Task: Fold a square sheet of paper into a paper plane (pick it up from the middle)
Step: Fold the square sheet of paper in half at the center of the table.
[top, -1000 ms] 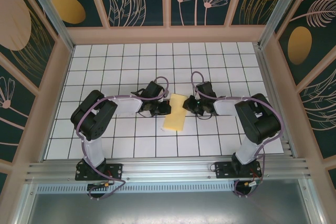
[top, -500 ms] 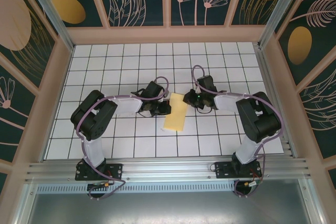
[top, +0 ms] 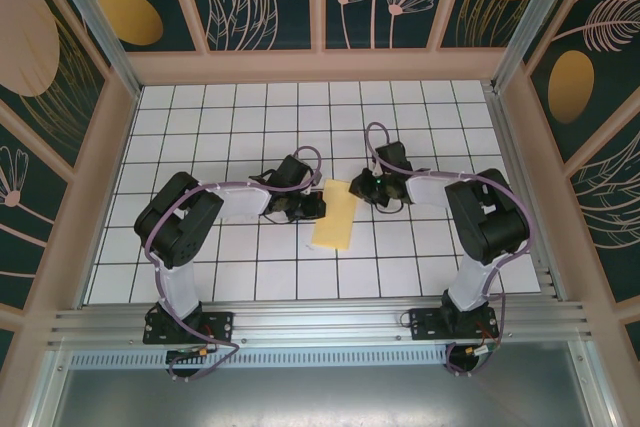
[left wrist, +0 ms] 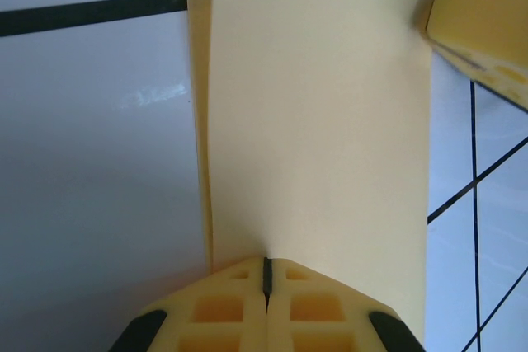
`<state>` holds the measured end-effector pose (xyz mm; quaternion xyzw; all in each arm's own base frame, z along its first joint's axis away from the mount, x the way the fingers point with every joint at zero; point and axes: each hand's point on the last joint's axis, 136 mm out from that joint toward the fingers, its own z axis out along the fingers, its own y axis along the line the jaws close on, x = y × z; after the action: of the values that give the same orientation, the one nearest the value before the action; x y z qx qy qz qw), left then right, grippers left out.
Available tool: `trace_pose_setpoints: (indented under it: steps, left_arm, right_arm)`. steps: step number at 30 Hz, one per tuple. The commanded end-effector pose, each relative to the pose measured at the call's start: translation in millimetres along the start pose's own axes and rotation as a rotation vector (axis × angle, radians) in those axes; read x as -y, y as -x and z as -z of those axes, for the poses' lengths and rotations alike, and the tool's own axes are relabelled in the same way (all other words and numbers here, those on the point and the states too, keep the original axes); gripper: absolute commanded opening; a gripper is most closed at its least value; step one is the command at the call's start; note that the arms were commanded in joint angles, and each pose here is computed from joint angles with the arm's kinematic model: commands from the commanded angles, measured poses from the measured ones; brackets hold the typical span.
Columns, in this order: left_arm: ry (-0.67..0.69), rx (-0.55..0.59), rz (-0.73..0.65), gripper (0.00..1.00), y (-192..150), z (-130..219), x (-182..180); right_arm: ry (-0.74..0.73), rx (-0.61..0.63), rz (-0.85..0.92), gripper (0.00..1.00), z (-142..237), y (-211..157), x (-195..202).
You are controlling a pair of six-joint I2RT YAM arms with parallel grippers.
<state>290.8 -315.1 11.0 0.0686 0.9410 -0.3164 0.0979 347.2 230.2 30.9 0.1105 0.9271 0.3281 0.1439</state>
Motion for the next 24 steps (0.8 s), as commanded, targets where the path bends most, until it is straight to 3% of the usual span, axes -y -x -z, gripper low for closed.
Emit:
trace_pose_setpoints:
  steps: [1, 11, 24]
  left_arm:
    - [0.222, -0.127, 0.055, 0.02, -49, -13, -63]
    - [0.223, -0.123, 0.051, 0.02, -47, -12, -63]
    - [0.224, -0.123, 0.055, 0.02, -48, -11, -63]
  right_arm:
    - [0.041, 0.027, 0.047, 0.18, 11, 16, -21]
    - [-0.038, -0.020, -0.061, 0.18, -21, -4, 29]
    - [-0.036, 0.039, 0.021, 0.18, 2, 29, -1]
